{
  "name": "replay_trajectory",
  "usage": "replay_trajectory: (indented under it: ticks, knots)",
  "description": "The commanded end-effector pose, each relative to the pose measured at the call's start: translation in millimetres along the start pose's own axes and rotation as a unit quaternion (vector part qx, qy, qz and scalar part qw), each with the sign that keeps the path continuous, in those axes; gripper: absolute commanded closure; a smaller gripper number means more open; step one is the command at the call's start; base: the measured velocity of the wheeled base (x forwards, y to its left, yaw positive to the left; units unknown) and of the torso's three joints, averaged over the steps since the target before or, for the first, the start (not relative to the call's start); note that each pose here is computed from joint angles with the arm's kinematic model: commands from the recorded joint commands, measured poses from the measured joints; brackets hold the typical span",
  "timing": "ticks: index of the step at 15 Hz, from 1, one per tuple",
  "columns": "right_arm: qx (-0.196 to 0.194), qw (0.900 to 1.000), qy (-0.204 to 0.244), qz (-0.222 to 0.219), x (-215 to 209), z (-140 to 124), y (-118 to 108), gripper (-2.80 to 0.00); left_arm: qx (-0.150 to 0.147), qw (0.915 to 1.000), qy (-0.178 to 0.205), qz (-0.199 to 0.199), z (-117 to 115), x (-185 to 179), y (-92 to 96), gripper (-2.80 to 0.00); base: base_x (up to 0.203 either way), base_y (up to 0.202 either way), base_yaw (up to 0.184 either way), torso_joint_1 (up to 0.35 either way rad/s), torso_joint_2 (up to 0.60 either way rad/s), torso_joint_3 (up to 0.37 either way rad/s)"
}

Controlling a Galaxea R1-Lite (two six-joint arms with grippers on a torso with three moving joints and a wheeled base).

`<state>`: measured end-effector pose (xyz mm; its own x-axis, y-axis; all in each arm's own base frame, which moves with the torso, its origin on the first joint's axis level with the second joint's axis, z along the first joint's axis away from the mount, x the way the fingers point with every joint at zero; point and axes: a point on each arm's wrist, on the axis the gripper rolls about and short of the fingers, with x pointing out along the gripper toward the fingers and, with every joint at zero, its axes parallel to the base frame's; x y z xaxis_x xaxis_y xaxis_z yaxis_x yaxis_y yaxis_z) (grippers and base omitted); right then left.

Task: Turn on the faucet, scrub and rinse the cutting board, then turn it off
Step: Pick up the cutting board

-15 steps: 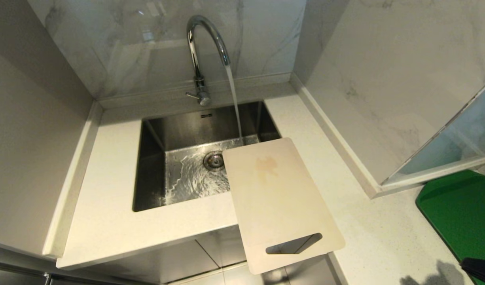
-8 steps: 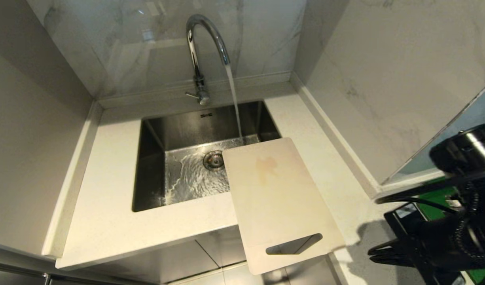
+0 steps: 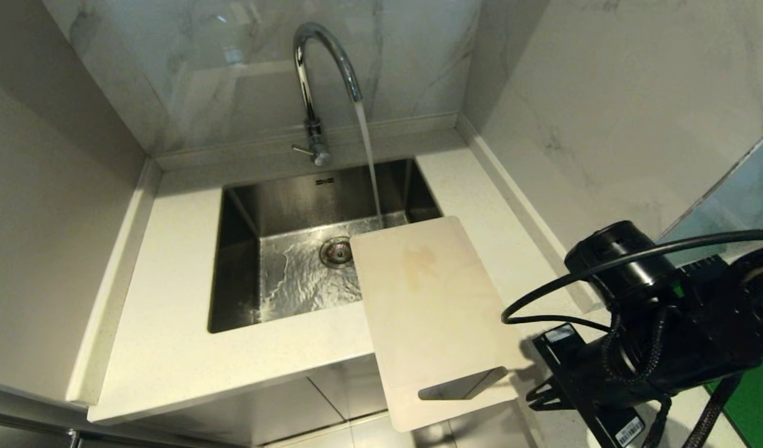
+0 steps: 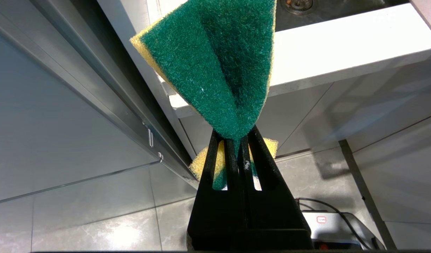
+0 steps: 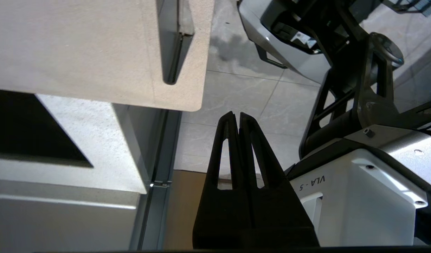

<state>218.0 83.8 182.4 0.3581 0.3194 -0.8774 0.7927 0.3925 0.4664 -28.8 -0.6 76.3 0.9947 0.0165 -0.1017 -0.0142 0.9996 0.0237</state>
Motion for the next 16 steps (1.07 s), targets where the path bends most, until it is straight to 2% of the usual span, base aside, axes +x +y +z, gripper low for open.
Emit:
replay_trajectory:
  ticks: [1, 10, 11, 16]
  knots:
    - [0.009, 0.999, 0.006, -0.031, 18.0, 2.7, 2.5, 0.00, 0.000, 1.0000, 0.000, 0.000, -0.2, -0.1, 0.0, 0.00, 0.000, 0.000, 0.000, 0.000, 0.00, 0.000]
    - [-0.034, 0.998, 0.017, -0.049, 43.7, -1.3, 17.6, 0.00, 0.000, 1.0000, 0.000, 0.000, -0.2, -0.1, 0.0, 0.00, 0.000, 0.000, 0.000, 0.000, 0.00, 0.000]
    - [-0.038, 0.998, 0.022, -0.052, 46.9, -3.6, 18.7, -2.80, 0.000, 1.0000, 0.000, 0.000, -0.2, -0.1, 0.0, 0.00, 0.000, 0.000, 0.000, 0.000, 0.00, 0.000]
    - [-0.030, 0.996, 0.032, -0.079, 66.2, -1.5, 21.4, -2.80, 0.000, 1.0000, 0.000, 0.000, -0.2, -0.1, 0.0, 0.00, 0.000, 0.000, 0.000, 0.000, 0.00, 0.000]
